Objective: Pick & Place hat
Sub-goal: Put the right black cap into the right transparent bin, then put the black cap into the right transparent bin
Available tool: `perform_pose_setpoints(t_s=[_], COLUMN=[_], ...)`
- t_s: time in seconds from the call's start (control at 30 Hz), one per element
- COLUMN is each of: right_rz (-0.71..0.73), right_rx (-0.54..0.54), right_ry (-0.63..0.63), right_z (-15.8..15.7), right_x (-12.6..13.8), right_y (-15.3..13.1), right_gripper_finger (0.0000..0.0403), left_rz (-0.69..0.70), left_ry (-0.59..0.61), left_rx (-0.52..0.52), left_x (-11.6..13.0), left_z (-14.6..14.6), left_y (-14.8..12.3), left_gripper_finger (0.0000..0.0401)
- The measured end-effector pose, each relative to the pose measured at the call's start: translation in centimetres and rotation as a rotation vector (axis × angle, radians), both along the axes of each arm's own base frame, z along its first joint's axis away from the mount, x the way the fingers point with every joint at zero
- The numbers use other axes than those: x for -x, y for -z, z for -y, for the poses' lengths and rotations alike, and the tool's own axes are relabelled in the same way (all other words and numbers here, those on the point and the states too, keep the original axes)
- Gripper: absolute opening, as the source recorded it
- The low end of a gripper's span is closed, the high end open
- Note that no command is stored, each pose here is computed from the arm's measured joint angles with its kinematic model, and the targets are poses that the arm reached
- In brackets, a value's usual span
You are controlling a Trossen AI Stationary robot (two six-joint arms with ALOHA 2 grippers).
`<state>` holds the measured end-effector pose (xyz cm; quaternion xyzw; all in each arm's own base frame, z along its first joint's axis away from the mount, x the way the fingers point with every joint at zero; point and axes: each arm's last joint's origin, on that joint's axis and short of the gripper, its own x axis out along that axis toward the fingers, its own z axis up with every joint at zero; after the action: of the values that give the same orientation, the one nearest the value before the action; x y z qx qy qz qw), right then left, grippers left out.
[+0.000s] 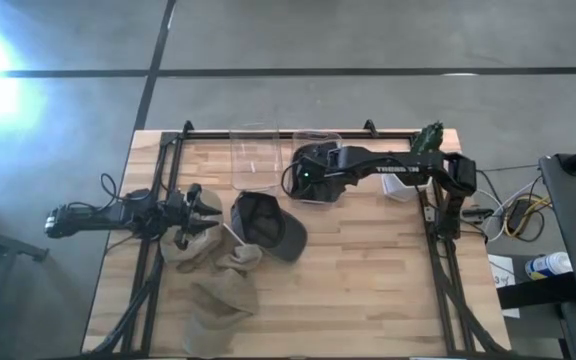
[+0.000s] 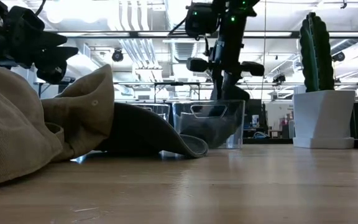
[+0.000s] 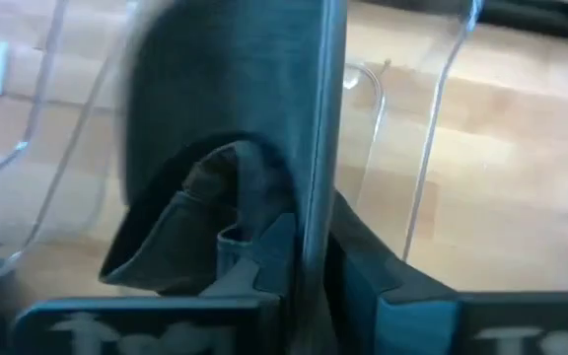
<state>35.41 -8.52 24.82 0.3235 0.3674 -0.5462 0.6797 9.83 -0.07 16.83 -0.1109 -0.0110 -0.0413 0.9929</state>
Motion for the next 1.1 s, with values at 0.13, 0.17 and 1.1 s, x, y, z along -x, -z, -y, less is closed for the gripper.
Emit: perform_pose_setpoints(t_s=[0.13,0.17,1.1], right_rz=[0.000,0.003,-0.038], right_rx=[0.041,0.060,0.140], right_ry=[-0.055,-0.065,-1.155], right_z=[-0.1,-0.1,-19.4], right_x=[0.6,0.8,-7.2], right_y=[-1.7,-2.3,3.8], right_gripper_finger=[0.0098,0.0109,0.0174], left_rz=[0.000,0.000,-0.006], left_ry=[0.000,0.000,0.000], left_rx=[0.000,0.000,0.000], left_x=[0.0,0.0,0.0], left_z=[0.0,0.0,0.0], left_y=[0.0,0.0,0.1], left_gripper_finger=[0.0142,0.0142,0.0142])
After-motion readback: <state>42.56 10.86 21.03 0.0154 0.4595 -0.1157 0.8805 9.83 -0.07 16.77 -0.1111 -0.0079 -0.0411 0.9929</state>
